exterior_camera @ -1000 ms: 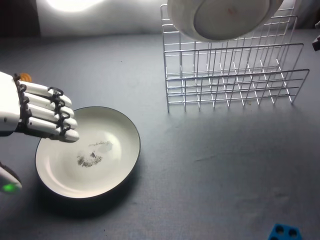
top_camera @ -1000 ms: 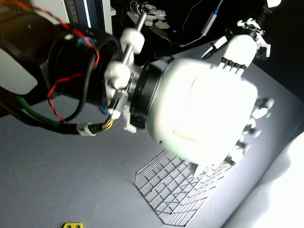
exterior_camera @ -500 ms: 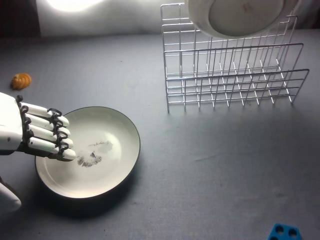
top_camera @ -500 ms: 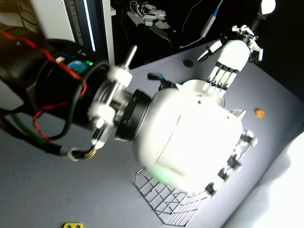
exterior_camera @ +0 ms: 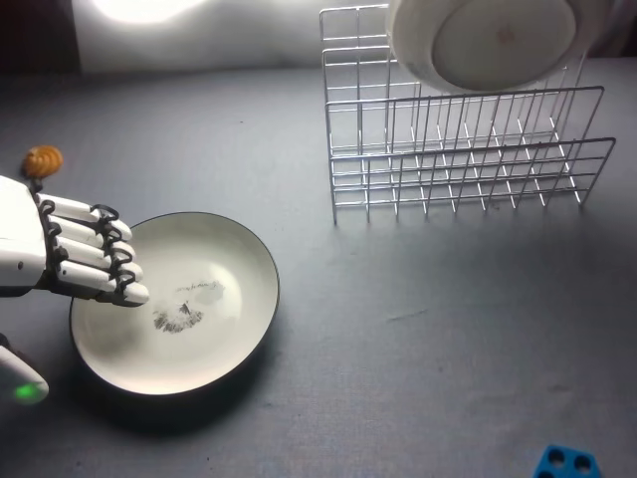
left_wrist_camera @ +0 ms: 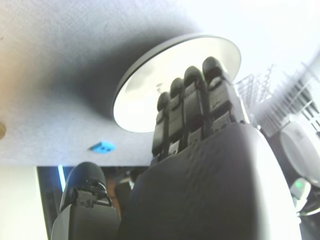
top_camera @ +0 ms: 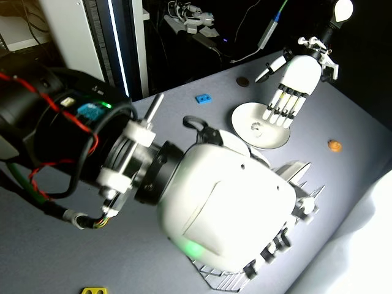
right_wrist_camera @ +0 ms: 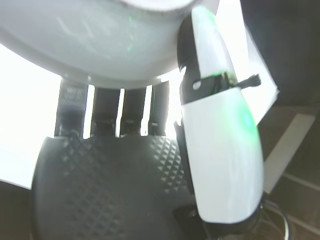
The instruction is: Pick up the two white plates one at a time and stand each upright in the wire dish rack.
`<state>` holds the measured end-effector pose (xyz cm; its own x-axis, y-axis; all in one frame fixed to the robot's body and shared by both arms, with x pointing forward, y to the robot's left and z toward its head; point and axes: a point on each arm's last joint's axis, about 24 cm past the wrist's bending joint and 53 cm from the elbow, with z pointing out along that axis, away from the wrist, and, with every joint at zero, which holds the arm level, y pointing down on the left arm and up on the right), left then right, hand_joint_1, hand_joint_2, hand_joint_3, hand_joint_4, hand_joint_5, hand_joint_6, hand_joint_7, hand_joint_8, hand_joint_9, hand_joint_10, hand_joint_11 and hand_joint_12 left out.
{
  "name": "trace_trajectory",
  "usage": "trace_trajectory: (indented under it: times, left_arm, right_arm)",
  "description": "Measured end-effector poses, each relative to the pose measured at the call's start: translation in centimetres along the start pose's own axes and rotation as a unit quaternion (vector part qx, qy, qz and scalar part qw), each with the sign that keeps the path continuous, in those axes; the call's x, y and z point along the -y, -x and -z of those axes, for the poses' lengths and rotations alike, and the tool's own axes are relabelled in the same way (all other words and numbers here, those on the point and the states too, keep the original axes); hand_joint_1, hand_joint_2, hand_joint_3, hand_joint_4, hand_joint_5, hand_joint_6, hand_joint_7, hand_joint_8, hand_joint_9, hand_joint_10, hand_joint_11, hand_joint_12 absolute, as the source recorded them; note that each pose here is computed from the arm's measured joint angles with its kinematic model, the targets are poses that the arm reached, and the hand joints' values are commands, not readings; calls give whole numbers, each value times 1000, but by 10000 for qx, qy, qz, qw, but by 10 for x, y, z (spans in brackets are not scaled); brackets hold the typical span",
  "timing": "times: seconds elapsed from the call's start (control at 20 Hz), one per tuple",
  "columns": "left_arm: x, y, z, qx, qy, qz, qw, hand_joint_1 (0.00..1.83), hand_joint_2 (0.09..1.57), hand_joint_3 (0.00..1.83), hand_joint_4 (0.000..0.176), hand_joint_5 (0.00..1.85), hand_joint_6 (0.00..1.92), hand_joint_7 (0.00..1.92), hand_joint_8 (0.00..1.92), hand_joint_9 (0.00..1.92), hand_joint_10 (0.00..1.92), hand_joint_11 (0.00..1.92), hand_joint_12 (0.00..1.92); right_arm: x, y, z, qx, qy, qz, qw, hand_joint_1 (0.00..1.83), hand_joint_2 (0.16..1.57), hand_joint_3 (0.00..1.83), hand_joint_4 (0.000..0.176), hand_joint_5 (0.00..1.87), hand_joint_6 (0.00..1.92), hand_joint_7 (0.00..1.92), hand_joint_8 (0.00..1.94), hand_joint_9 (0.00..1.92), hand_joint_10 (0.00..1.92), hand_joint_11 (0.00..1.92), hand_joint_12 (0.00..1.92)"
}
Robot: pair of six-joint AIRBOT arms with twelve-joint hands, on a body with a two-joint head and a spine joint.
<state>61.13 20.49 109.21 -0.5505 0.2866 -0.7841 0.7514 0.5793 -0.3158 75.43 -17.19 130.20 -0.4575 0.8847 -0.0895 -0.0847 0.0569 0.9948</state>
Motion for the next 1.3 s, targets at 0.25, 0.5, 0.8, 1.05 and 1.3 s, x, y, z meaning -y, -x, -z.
trace_trajectory:
  times: [0.25,0.5,0.8,1.05,1.3]
  left_arm:
    - [-4,1,1,11,62,-1,10000,0,1120,0,0,129,2,149,1,124,0,0,244]
    - [-6,0,0,9,88,50,9999,0,1123,2,0,156,3,155,3,133,3,0,308]
    - [-6,1,0,12,91,80,9999,0,1122,0,0,159,3,163,4,146,3,0,302]
    - [-6,1,-2,15,79,93,9999,0,1124,1,0,139,2,152,3,125,4,0,215]
    - [-7,1,-2,21,105,104,9999,0,1118,0,0,157,5,172,6,153,4,0,270]
  right_arm:
    - [7,3,0,29,-44,-209,9998,1194,1156,2,21,863,1192,959,1022,1073,545,795,1301]
    - [15,7,-1,62,-115,-319,9994,1196,1154,0,24,871,1181,965,1009,1079,528,811,1303]
    - [31,9,-2,84,-242,-259,9993,1197,1151,0,25,876,1163,969,1016,1097,500,806,1318]
    - [33,6,-4,7,-203,56,9998,1200,1144,1,30,902,1137,967,1007,1084,501,783,1333]
    - [33,3,-4,-57,-118,252,9996,1207,1132,0,28,920,1104,998,962,1105,493,804,1315]
